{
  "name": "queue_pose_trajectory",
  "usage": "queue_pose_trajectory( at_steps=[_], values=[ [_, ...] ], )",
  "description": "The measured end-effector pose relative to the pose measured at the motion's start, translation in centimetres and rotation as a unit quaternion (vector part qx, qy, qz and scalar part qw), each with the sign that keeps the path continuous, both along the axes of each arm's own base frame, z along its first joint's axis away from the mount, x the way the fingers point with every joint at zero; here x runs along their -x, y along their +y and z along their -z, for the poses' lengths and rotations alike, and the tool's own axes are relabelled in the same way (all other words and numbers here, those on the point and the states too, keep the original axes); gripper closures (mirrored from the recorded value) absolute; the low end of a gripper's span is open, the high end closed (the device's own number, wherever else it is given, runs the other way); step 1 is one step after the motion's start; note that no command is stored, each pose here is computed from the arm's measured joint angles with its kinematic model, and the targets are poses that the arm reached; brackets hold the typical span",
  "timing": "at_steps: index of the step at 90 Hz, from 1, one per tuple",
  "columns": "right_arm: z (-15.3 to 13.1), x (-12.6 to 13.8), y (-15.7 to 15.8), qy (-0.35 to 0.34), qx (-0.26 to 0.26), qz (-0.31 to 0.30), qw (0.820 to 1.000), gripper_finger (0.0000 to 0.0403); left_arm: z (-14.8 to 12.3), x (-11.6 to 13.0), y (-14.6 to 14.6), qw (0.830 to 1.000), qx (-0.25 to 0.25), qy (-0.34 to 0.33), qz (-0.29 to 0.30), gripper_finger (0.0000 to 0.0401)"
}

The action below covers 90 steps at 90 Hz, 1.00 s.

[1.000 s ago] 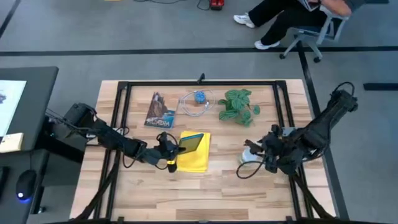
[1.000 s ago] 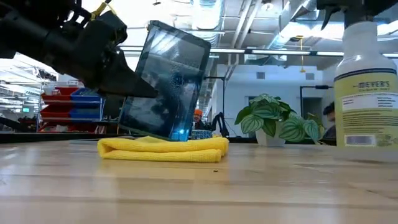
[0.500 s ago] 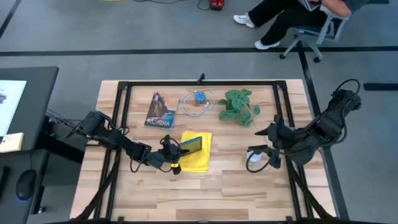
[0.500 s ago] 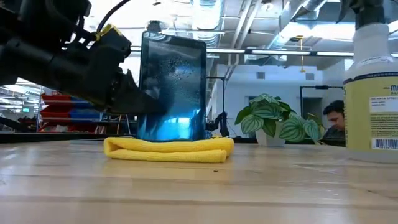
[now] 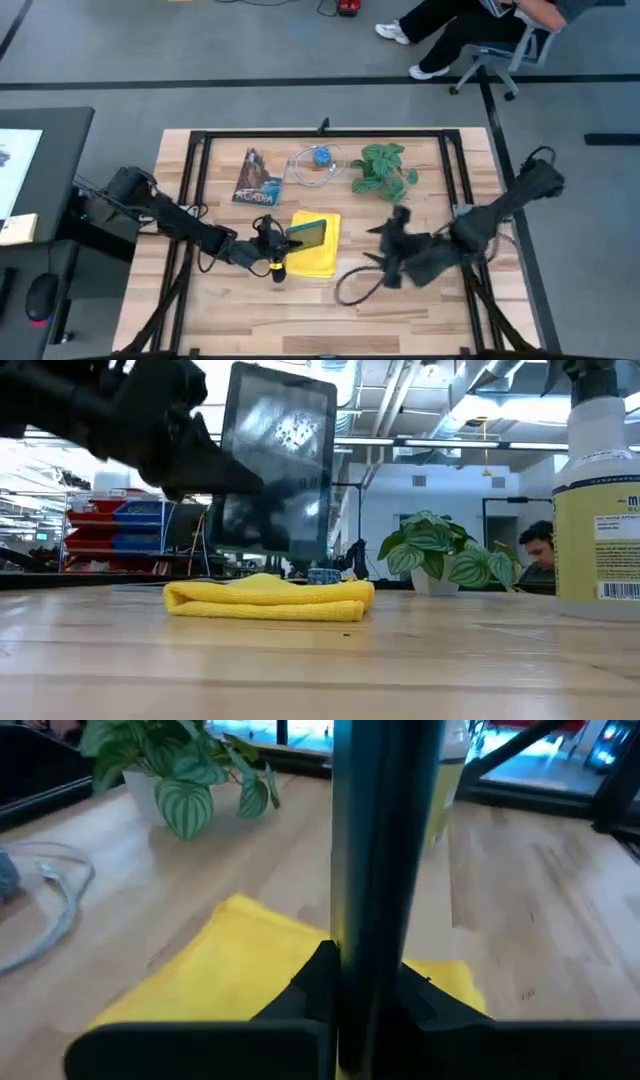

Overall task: Clean tablet
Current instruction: Wipe the front of the tablet using microfiber towel

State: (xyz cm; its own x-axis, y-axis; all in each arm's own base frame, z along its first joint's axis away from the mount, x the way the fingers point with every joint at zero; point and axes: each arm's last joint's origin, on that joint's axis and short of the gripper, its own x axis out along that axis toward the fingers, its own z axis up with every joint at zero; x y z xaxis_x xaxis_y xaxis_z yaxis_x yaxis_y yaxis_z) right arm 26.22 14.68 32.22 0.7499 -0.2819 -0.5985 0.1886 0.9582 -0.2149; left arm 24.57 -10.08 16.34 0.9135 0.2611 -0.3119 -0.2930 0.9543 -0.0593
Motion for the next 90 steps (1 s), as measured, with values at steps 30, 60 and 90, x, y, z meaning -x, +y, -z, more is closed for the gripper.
queue_pose_trajectory(
  at_steps=[30,60,90],
  values=[
    [4.1,-5.9,0.9,-0.005,0.07,-0.039,0.997,0.0164,-2.0,-0.2,-0.1,0.995,-0.034,0.099,-0.001,0.0392],
    [2.5,-8.6,-2.9,-0.054,-0.013,-0.099,0.994,0.0232,-0.5,-0.5,-0.3,0.992,-0.025,0.125,-0.001,0.0392],
    [3.0,-10.0,-6.1,-0.067,-0.046,-0.024,0.996,0.0394,-0.5,-0.4,-0.5,0.992,-0.023,0.124,0.001,0.0392]
  ],
)
